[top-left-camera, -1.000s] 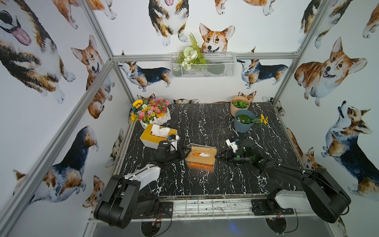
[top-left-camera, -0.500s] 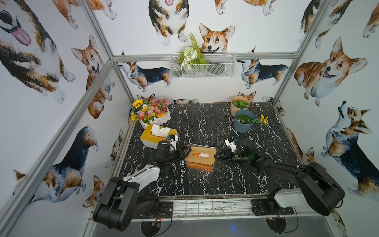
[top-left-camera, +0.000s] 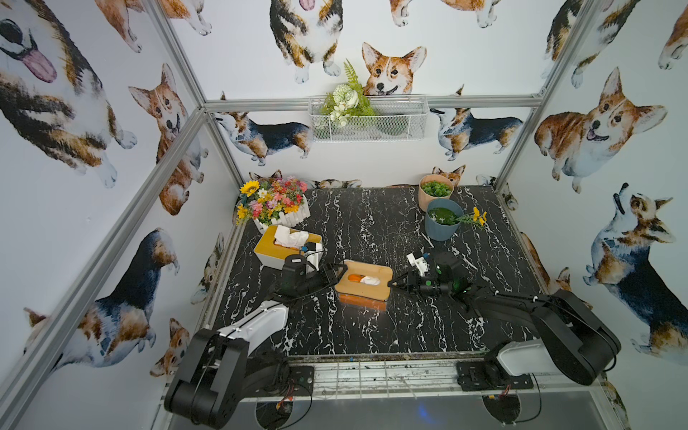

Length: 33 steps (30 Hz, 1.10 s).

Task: Put the tissue paper into the tissue box
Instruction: Close the box lid on the tissue box.

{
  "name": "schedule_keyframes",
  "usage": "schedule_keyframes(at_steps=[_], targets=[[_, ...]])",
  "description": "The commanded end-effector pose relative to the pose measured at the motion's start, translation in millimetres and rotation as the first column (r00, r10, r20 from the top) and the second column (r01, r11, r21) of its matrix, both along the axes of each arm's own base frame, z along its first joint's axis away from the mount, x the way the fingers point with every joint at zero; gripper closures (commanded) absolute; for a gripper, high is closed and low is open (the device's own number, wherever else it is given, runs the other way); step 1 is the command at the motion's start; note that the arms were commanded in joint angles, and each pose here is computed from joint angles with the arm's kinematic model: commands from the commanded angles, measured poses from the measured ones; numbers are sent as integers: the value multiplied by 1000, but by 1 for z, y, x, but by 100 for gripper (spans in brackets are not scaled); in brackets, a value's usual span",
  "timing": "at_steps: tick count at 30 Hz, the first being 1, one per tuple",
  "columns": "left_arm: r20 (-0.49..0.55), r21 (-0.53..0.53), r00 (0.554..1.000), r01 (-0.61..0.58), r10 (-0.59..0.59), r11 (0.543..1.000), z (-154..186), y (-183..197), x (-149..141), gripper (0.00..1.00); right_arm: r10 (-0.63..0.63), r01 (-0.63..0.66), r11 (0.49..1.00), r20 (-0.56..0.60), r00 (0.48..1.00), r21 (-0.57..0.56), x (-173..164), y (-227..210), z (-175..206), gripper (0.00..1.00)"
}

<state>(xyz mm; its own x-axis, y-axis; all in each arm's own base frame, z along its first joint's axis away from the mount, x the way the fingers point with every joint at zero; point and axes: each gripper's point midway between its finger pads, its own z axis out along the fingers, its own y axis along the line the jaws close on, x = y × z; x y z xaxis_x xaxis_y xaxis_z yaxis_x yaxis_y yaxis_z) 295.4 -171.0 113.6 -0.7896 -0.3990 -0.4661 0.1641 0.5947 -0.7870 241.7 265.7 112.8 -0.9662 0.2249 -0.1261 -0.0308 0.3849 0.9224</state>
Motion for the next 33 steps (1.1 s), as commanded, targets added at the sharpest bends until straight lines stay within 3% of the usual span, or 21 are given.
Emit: schedule_keyframes(at_steps=[1, 13, 20, 29, 33], targets=[[15, -26, 999, 44, -44, 999, 4, -7, -3, 50, -17, 16, 1000, 47, 999, 6, 8, 1, 5, 58], [-24, -17, 999, 45, -46, 999, -12, -7, -4, 52, -36, 34, 999, 70, 997, 37, 16, 4, 20, 59], [-23, -15, 999, 44, -44, 999, -13, -6, -5, 52, -40, 37, 998, 58, 998, 40, 19, 5, 18, 71], [-28, -19, 998, 48, -49, 999, -14, -7, -5, 52, -29, 28, 999, 29, 999, 28, 16, 6, 5, 77], [-33, -19, 998, 50, -50, 999, -15, -8, -5, 52, -24, 23, 999, 37, 999, 42, 17, 7, 14, 75]])
